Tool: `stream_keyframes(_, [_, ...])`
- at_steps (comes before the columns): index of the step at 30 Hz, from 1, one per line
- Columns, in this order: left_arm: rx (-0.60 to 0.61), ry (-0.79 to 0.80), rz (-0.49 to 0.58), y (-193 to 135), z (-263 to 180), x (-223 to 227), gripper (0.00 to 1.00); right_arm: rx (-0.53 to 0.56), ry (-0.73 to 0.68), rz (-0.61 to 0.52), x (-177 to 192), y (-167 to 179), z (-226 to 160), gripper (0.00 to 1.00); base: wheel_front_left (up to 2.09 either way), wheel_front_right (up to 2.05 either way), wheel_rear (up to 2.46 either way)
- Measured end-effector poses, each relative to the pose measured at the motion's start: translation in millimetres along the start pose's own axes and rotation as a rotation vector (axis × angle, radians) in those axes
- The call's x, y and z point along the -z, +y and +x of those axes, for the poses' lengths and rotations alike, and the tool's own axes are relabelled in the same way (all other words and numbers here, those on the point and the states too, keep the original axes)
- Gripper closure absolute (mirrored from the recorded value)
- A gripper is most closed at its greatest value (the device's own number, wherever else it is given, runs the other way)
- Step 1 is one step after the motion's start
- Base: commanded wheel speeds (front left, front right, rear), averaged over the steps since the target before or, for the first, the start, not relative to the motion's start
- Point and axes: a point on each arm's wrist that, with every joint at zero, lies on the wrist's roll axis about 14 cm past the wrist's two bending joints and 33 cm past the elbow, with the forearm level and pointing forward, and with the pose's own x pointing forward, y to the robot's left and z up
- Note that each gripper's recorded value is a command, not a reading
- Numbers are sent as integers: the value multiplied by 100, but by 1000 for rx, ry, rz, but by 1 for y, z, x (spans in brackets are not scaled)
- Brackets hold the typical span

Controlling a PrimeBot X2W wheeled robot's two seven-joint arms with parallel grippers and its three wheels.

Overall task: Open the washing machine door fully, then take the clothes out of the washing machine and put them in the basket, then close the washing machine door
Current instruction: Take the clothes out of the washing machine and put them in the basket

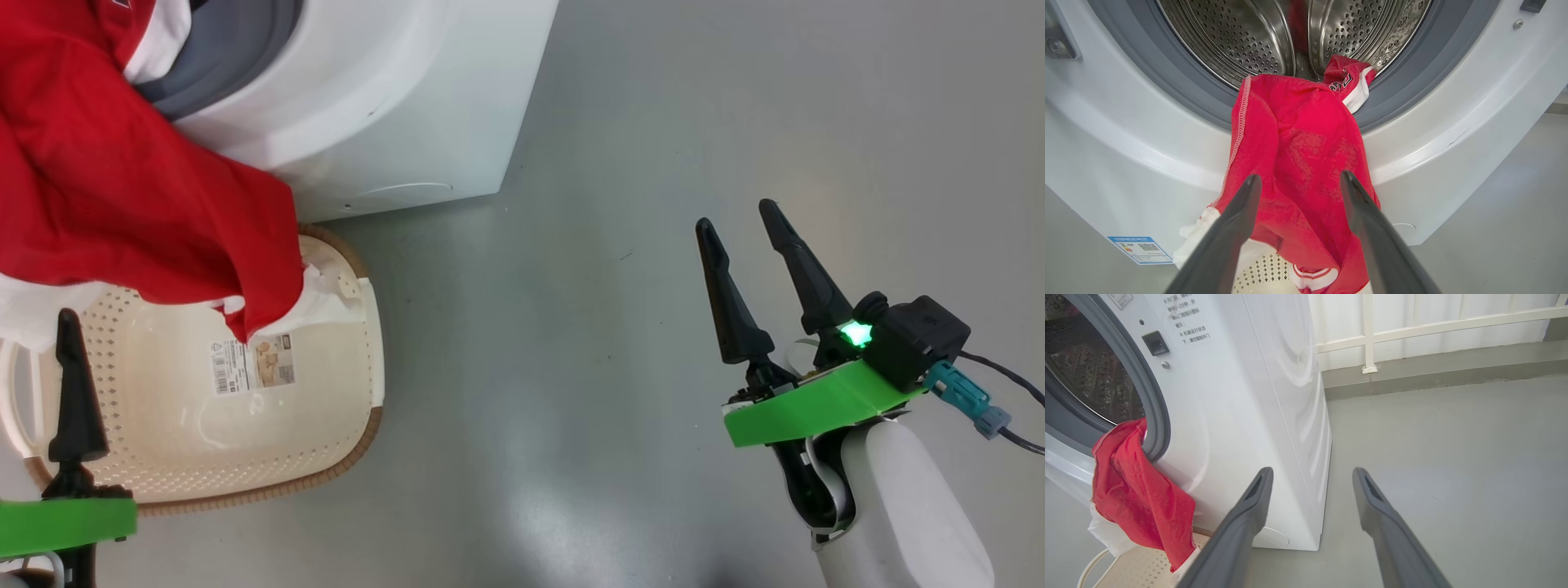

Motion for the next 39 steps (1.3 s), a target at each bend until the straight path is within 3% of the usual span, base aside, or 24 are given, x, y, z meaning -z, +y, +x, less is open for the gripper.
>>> stream_keyframes(16, [38,4,-14,-13,8,0,0,-7,0,4,-1,3,0,0,0,0,0])
stream_keyframes(24, [104,-88,-10,-36,61,-54,0,-26,-1,14,0,10,3,0,0,0,0])
stream_keyframes(30, [136,-29,15,-43,93,-65,0,-21,5,12,3,8,3,0,0,0,0])
stream_keyframes(39, [169,139,57,-52,129,-46,0,-15,22,14,12,5,5,0,0,0,0])
